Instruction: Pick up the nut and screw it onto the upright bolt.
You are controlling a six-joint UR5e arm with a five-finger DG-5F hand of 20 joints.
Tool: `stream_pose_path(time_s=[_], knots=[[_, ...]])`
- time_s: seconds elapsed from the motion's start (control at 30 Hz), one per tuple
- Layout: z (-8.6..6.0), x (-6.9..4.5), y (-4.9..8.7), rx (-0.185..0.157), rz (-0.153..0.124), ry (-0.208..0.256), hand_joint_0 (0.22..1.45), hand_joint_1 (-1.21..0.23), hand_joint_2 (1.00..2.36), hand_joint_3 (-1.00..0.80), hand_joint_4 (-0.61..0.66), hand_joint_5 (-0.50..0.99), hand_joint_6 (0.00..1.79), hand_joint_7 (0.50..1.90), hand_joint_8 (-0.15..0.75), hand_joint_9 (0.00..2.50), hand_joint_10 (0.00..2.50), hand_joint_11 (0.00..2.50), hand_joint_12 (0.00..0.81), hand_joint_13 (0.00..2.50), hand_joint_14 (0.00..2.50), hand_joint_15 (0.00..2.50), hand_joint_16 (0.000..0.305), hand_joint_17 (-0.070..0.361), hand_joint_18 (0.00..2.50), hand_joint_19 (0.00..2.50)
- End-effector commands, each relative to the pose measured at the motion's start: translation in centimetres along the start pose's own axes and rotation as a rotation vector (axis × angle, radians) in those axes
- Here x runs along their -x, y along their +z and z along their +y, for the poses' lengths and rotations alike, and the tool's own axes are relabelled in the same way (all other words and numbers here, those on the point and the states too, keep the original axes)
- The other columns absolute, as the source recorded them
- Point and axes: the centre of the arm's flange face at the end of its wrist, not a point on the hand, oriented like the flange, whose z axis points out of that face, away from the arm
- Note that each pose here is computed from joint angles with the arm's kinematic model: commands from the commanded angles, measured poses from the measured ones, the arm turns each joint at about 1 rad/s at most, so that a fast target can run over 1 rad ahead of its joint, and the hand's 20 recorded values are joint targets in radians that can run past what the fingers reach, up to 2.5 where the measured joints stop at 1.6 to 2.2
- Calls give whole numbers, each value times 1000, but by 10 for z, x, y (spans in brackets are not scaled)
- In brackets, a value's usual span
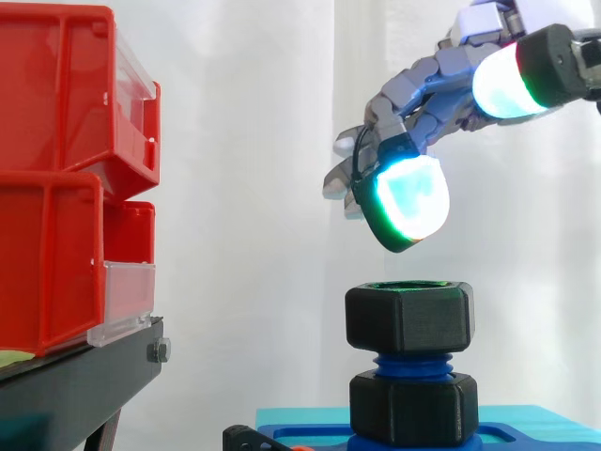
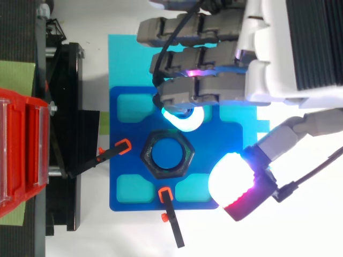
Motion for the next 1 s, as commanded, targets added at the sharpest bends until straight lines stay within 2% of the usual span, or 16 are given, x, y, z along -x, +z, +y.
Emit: stream_pose_path(time_s=[0.0,0.03,0.07,0.1,0.17,0.23,0.27,0.3,0.4,0.5,0.57,0.97], knots=[[3,2,0,1,6,-6,491,-297,1000,-500,276,-88,504,952,270,619,0,0,303,304,0,0,32,72,0,0],[3,3,0,3,-1,-7,489,-295,1000,-500,258,-108,503,831,253,540,0,0,311,241,0,0,34,77,0,0],[3,3,1,4,-7,-8,486,-291,1000,-500,231,-123,502,767,233,479,0,0,315,192,0,0,37,82,0,0],[5,6,5,10,-35,-11,485,-291,1000,-500,209,-138,502,732,213,401,0,0,316,155,0,0,38,86,0,0],[7,5,8,17,-53,-15,476,-255,1000,-500,154,-190,501,648,192,179,0,0,328,0,0,0,41,93,0,0],[9,-2,11,23,-58,-15,474,-246,1000,-500,143,-201,501,632,187,148,0,0,330,0,0,0,43,96,0,0],[9,-11,14,25,-70,-14,471,-231,1000,-500,120,-215,501,609,187,95,0,0,336,0,0,0,45,101,0,0],[9,-11,14,25,-70,-14,468,-223,1000,-500,121,-215,501,609,188,93,0,0,338,0,0,0,45,101,0,0],[11,-26,25,34,-132,9,463,-173,1000,-500,100,-232,501,607,179,4,0,0,345,0,0,0,48,107,0,0],[12,-34,29,44,-164,53,462,-138,1000,-500,82,-244,501,602,177,0,0,0,349,0,0,0,49,110,0,0],[13,-33,31,47,-184,72,462,-123,1000,-500,79,-246,501,604,177,0,0,0,352,0,0,0,49,110,0,0],[7,-43,27,28,-149,88,463,-92,1000,-500,115,-230,501,646,185,0,0,0,355,0,0,0,50,113,0,0]])
